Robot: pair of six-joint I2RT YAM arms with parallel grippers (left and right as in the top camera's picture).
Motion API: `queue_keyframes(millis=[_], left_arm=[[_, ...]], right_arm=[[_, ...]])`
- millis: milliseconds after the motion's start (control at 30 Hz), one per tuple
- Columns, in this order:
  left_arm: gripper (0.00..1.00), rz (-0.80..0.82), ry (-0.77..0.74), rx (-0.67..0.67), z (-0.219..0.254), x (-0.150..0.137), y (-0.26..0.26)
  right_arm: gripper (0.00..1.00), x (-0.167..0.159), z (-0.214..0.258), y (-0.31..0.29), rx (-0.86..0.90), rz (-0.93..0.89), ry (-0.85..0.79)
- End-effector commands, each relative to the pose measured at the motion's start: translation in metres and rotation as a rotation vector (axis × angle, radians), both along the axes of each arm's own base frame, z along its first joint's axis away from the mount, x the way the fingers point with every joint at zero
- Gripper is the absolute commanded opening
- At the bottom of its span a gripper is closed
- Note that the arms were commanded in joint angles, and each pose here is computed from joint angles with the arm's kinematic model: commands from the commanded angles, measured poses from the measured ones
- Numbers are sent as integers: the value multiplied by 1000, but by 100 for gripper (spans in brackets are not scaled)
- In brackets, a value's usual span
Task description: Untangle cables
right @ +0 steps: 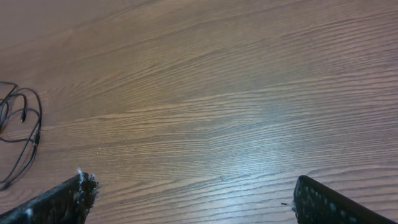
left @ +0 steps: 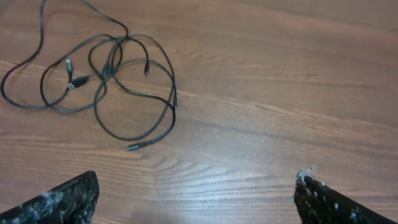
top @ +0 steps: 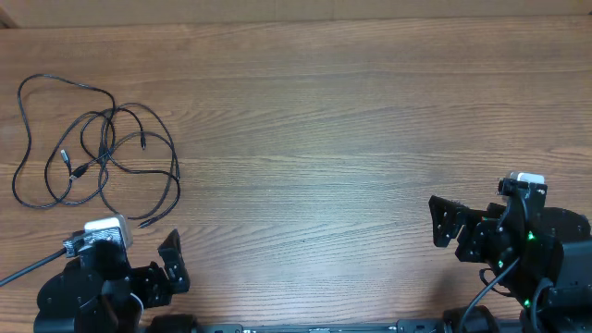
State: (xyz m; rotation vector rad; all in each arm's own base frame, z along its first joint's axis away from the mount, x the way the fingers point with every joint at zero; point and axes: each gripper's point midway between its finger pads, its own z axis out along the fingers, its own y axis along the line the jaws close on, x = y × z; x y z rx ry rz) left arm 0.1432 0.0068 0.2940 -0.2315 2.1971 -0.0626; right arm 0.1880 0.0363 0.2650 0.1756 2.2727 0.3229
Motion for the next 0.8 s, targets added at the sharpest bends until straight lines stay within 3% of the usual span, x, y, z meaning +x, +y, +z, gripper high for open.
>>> queue_keyframes(millis=[0, 600, 767], left_arm=[[100, -7, 47, -16, -11, -9, -3], [100, -6, 96, -17, -20, -16, -3], [99, -6, 96, -17, -20, -16, -3]], right_arm=[[100, 0, -2, -1, -5, -7, 4], [100, 1, -3, -8, -33, -33, 1], [100, 5, 9, -11, -57, -33, -82]])
